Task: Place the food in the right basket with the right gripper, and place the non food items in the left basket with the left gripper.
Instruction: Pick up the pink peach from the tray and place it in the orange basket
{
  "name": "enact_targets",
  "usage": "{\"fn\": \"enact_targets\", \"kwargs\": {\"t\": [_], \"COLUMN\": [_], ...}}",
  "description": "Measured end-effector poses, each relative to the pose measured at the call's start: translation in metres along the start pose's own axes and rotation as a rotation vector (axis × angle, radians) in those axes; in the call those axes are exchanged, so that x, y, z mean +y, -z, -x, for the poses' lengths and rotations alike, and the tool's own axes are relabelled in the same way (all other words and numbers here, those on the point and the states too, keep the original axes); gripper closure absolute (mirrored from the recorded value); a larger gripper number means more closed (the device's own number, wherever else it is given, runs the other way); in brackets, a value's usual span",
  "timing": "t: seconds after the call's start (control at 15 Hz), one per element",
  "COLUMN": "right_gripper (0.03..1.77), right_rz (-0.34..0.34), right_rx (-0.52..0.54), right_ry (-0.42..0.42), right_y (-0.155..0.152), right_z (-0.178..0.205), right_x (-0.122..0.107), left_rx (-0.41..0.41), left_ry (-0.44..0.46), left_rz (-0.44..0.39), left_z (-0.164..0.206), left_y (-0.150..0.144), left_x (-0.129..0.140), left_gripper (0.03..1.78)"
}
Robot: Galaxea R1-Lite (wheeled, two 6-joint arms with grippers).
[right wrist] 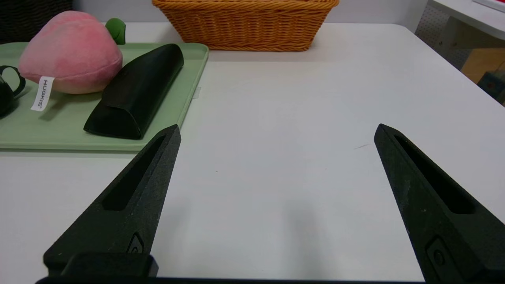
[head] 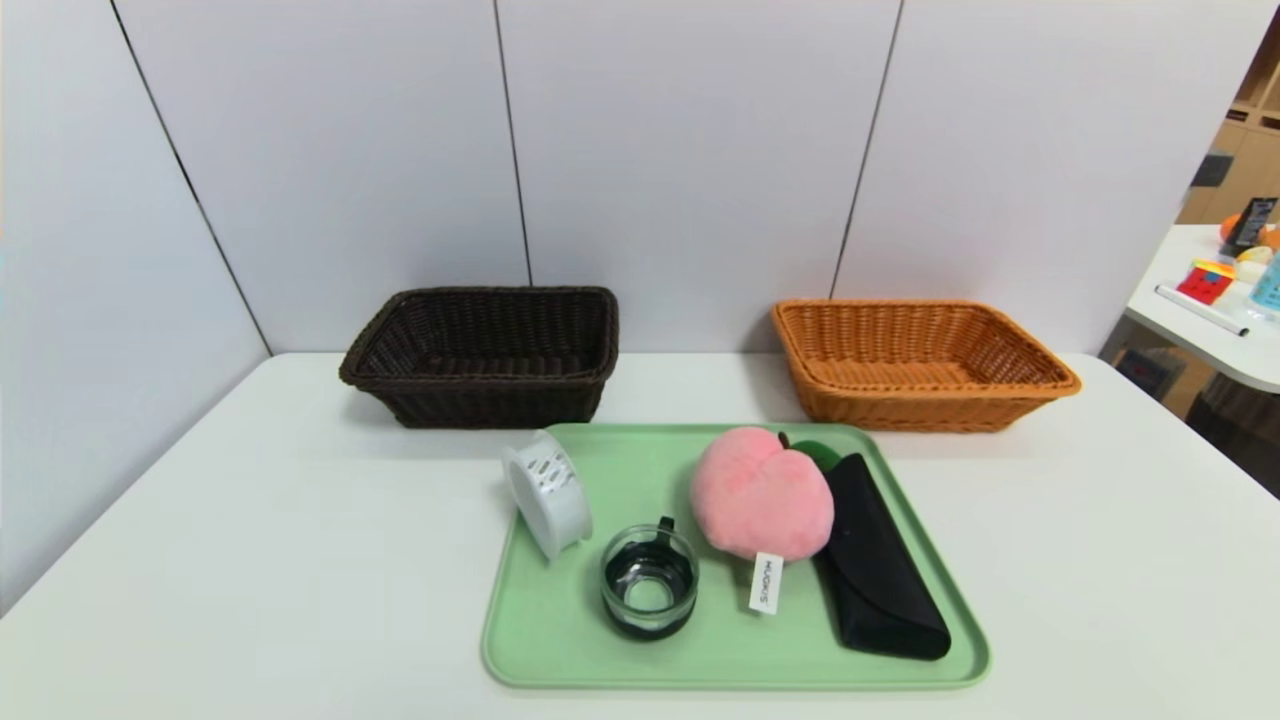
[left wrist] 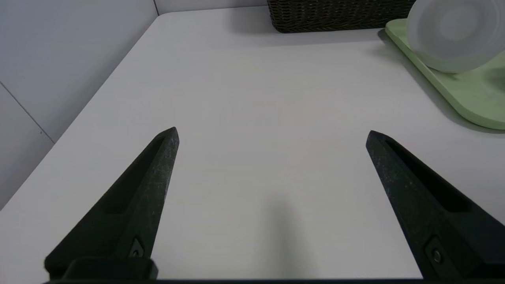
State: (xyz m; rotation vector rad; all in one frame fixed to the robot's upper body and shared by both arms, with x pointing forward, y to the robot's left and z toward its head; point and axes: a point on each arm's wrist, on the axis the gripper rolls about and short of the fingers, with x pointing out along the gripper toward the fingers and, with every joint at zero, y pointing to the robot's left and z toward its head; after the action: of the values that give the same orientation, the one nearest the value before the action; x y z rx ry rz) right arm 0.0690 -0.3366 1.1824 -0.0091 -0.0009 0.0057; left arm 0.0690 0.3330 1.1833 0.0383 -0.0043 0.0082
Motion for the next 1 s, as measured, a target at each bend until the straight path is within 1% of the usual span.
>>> {"fn": "enact_targets", "kwargs": {"t": [0.47,0.8,1.0], "right_gripper": [0.1,0.1,0.1], "right_rz": [-0.012,-0.007,-0.005], "right_rx": [-0.002,-0.002,0.013], "right_ry": [0.0,0.0,-0.001], "right_y": [-0.0002,-0.0002,-0.0003], "right_z": [0.0,0.0,-0.0003], "right_x": [0.0,0.0,0.0], "left_rx": [0.003,0.001,0.002], "left_ry": [-0.001,-0.002,-0.003], "left_rz": [0.003,0.002,0.015], "left_z": [0.0,0.0,0.0], "left_y": [0.0003,0.0001,0.0002], "left_x": [0.0,0.0,0.0], "left_gripper": [0.12,0.12,0.12]}}
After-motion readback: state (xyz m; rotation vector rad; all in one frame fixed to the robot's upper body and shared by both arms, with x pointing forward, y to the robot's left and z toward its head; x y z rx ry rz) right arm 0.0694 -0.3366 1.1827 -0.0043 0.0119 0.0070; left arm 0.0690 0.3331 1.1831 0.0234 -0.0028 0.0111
